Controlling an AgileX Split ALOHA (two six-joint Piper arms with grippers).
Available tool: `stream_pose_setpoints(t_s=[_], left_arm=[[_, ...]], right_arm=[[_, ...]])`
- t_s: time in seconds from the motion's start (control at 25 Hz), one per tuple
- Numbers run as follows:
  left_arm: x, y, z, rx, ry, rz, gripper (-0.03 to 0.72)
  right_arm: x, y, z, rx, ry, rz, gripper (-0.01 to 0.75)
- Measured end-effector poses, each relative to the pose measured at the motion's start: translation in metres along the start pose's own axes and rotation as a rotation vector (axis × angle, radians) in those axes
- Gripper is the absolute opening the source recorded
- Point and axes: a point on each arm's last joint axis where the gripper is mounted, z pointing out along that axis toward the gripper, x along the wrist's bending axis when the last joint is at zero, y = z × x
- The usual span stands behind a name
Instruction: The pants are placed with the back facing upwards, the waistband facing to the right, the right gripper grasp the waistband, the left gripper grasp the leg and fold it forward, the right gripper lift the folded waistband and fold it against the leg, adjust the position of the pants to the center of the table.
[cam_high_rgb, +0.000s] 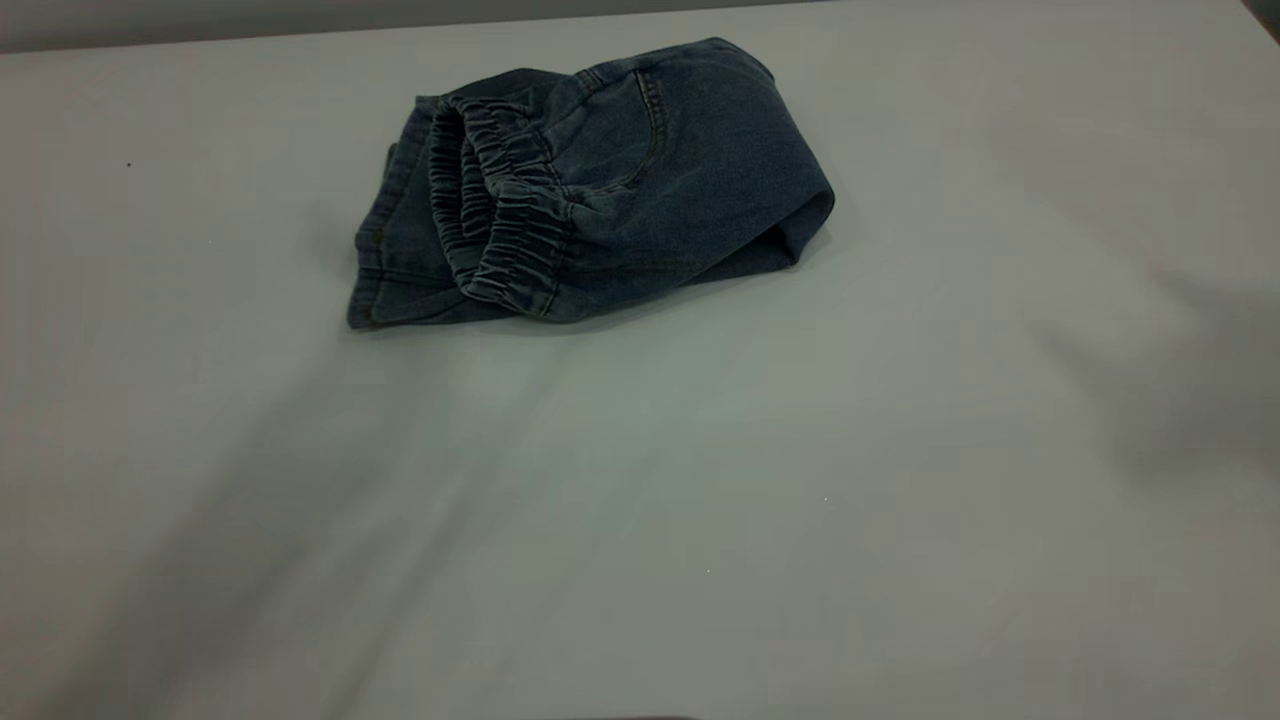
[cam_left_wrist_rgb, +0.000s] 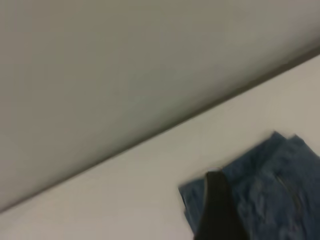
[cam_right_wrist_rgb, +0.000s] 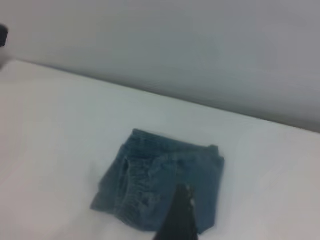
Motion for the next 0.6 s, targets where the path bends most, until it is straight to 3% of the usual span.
stream_pose_setpoints(t_s=[0.32,0.6], left_arm=[[0.009,-0.093,-0.086,0.124,-0.013,-0.018,0.442],[0.004,-0.185,-0.127,0.192,-0.055,-0.053,0.442]], right_arm=[[0.028,-0.092,-0.057,0.029,0.054,0.050,0.584],[0.025,-0.184,-0.082,0.055,-0.082,0.002,0.584]])
